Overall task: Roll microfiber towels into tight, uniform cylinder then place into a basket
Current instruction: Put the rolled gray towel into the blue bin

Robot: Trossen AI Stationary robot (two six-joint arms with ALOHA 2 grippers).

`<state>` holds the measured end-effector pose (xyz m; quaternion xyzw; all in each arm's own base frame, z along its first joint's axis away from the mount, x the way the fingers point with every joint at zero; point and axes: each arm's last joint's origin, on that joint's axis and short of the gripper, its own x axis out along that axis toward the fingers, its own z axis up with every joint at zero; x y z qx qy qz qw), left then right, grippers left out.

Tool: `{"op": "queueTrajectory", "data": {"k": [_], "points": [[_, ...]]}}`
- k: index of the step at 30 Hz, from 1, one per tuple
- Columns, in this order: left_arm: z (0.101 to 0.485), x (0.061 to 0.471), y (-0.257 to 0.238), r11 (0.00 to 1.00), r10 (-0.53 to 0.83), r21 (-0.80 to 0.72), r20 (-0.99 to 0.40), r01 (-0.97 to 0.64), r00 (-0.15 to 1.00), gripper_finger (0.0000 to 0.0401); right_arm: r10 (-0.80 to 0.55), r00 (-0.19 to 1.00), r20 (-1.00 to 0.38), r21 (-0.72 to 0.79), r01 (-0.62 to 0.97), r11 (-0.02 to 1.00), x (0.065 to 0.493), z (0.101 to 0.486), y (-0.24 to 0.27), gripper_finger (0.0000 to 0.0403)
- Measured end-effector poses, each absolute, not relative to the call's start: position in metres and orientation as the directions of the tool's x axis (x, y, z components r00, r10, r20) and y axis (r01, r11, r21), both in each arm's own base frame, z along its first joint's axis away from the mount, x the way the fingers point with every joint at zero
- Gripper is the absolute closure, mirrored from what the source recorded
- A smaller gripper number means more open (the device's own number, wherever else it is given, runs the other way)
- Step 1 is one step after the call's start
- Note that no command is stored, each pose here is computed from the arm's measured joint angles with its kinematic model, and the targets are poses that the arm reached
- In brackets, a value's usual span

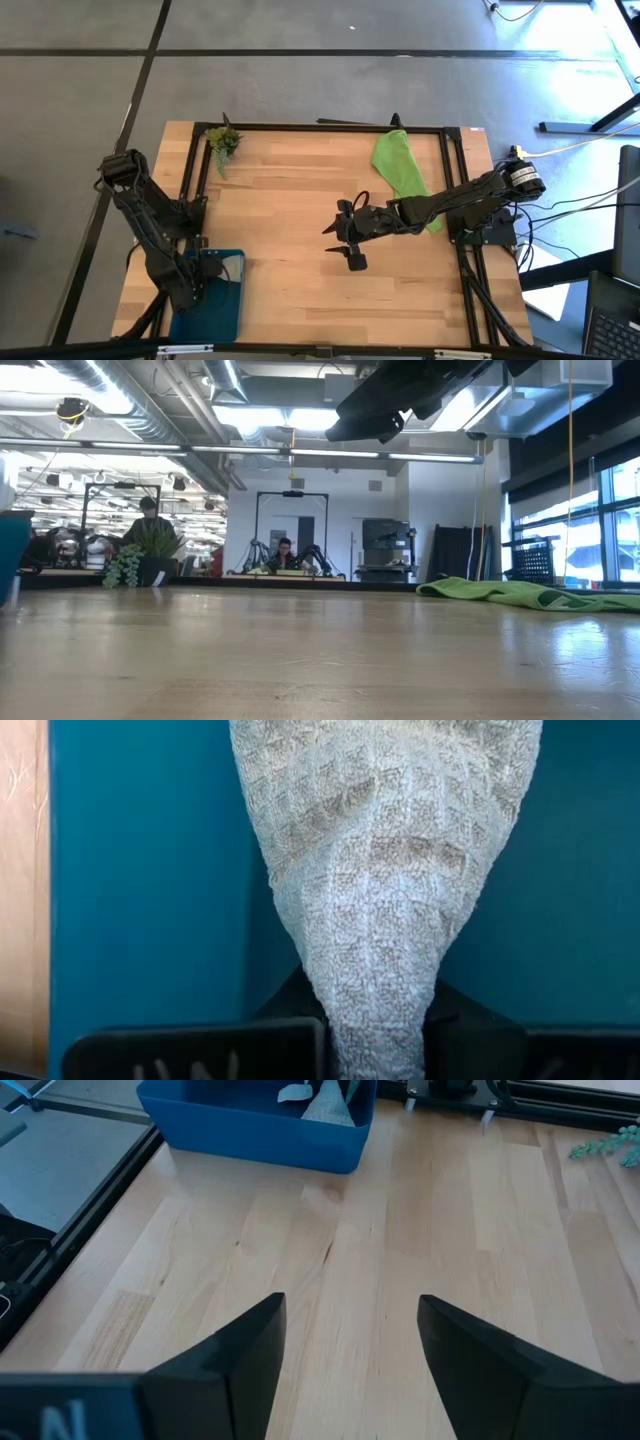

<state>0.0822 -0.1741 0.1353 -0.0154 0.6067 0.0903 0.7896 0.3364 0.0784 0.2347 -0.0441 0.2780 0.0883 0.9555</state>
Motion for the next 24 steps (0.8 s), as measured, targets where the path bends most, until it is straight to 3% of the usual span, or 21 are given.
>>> {"op": "queueTrajectory", "data": {"k": [12,24], "points": [[0.1349,0.0825,-0.1735,0.981,0.133,0.090,-0.956,-0.169,0.263,0.0355,0.144,0.830,-0.539,-0.035,-0.193,0.981,0.3365,0.2346,0.0784,0.0175],[0.1341,0.0826,-0.1729,0.976,0.142,0.088,-0.952,-0.200,0.271,0.0286,0.144,0.830,-0.539,-0.035,-0.193,0.981,0.3365,0.2347,0.0784,0.0175]]}}
